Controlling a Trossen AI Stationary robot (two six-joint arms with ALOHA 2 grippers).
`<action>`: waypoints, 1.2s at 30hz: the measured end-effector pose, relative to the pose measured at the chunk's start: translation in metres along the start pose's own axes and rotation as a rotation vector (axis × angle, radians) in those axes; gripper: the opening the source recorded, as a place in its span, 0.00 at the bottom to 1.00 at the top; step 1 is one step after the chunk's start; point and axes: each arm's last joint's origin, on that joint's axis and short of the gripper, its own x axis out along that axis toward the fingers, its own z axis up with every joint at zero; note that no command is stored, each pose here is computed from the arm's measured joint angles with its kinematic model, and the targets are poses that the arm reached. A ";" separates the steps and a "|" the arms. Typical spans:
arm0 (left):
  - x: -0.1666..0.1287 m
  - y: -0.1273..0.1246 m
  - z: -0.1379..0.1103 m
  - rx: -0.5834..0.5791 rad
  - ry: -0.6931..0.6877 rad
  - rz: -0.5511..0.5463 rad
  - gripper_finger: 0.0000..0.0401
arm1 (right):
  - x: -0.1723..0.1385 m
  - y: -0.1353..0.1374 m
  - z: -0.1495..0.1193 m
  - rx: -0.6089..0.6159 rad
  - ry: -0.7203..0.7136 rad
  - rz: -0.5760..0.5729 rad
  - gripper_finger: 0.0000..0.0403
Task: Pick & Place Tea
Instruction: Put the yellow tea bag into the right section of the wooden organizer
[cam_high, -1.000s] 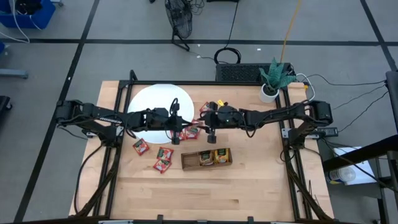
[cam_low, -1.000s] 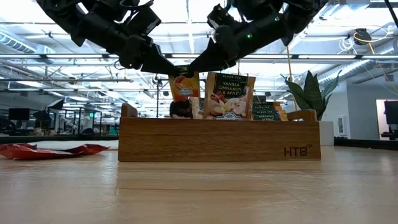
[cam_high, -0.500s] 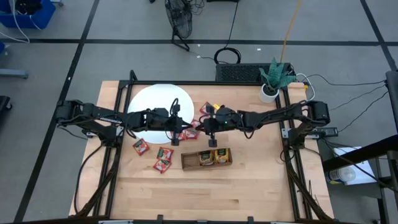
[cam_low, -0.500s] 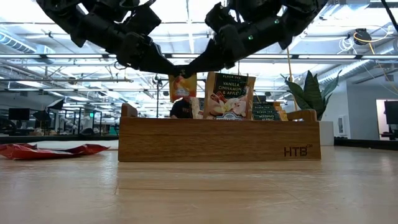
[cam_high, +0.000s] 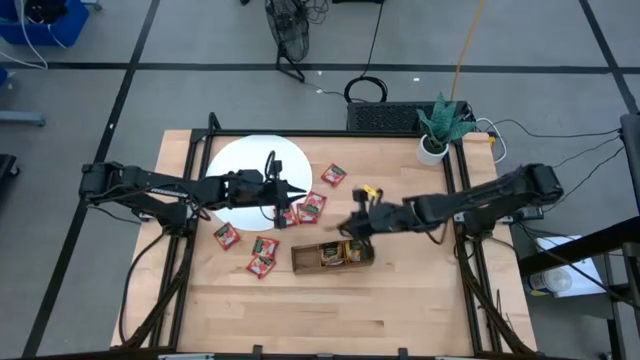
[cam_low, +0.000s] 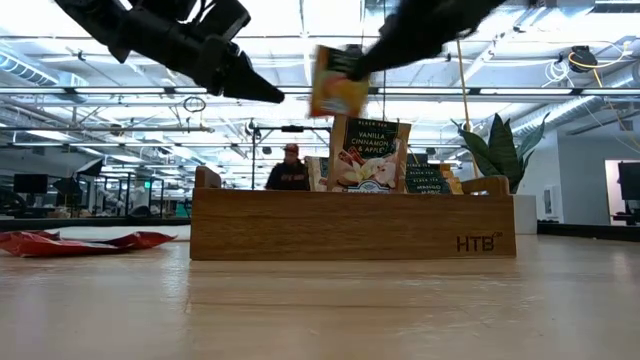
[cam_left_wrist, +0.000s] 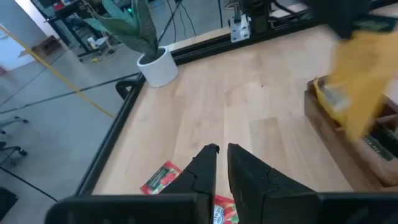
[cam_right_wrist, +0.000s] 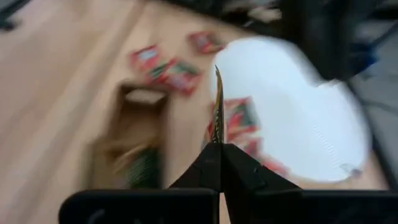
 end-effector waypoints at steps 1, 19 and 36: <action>0.000 0.000 -0.001 -0.001 0.004 0.001 0.12 | -0.003 0.006 -0.003 0.006 0.021 0.021 0.00; 0.001 0.006 -0.005 -0.093 0.032 0.018 0.02 | -0.040 0.067 -0.077 0.260 0.029 0.023 0.00; 0.001 0.007 -0.002 -0.122 0.003 0.026 0.13 | -0.016 0.060 -0.091 0.300 0.104 0.144 0.00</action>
